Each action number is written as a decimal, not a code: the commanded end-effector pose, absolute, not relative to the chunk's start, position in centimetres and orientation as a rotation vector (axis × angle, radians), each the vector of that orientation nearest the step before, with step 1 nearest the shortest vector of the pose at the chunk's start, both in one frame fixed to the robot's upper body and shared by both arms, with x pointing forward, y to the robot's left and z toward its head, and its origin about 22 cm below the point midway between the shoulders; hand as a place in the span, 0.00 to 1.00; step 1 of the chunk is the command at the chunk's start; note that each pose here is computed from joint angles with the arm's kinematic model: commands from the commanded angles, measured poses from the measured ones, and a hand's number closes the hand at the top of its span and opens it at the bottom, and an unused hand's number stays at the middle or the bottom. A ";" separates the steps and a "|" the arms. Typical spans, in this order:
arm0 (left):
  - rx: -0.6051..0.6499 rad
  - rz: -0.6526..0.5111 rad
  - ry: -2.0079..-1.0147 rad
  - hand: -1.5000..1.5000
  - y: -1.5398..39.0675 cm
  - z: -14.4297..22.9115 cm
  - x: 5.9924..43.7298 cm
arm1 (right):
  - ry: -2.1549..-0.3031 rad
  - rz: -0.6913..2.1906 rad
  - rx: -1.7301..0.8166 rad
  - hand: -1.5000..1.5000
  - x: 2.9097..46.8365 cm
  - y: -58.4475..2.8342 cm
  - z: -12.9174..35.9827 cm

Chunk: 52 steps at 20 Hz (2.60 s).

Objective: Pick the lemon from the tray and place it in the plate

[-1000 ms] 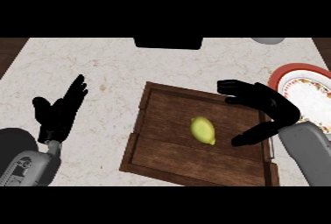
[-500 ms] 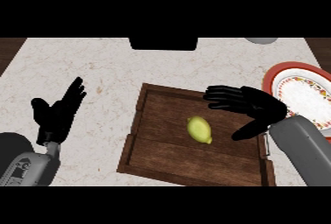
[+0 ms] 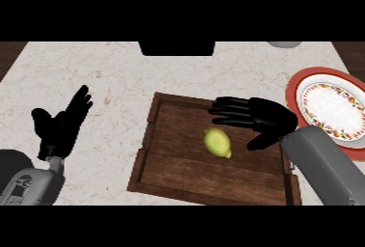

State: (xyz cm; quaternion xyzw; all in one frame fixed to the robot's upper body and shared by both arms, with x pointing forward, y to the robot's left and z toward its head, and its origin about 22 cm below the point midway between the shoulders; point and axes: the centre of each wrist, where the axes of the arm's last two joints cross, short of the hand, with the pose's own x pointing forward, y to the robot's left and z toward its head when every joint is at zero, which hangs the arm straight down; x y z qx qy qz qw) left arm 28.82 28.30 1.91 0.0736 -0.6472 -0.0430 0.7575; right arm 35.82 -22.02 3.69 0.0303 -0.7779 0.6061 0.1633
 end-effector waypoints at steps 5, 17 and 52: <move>0.163 -0.092 -1.397 0.50 29.6 1.4 27.5 | -2.173 1.899 0.026 0.00 34.5 -21.7 2.3; 0.149 -0.080 -1.421 0.50 29.4 0.5 29.8 | -2.174 1.901 -0.070 0.00 34.0 -16.5 2.2; 0.189 -0.066 -1.398 0.50 28.8 1.6 27.7 | -1.419 0.628 -1.097 1.00 38.4 -20.6 5.6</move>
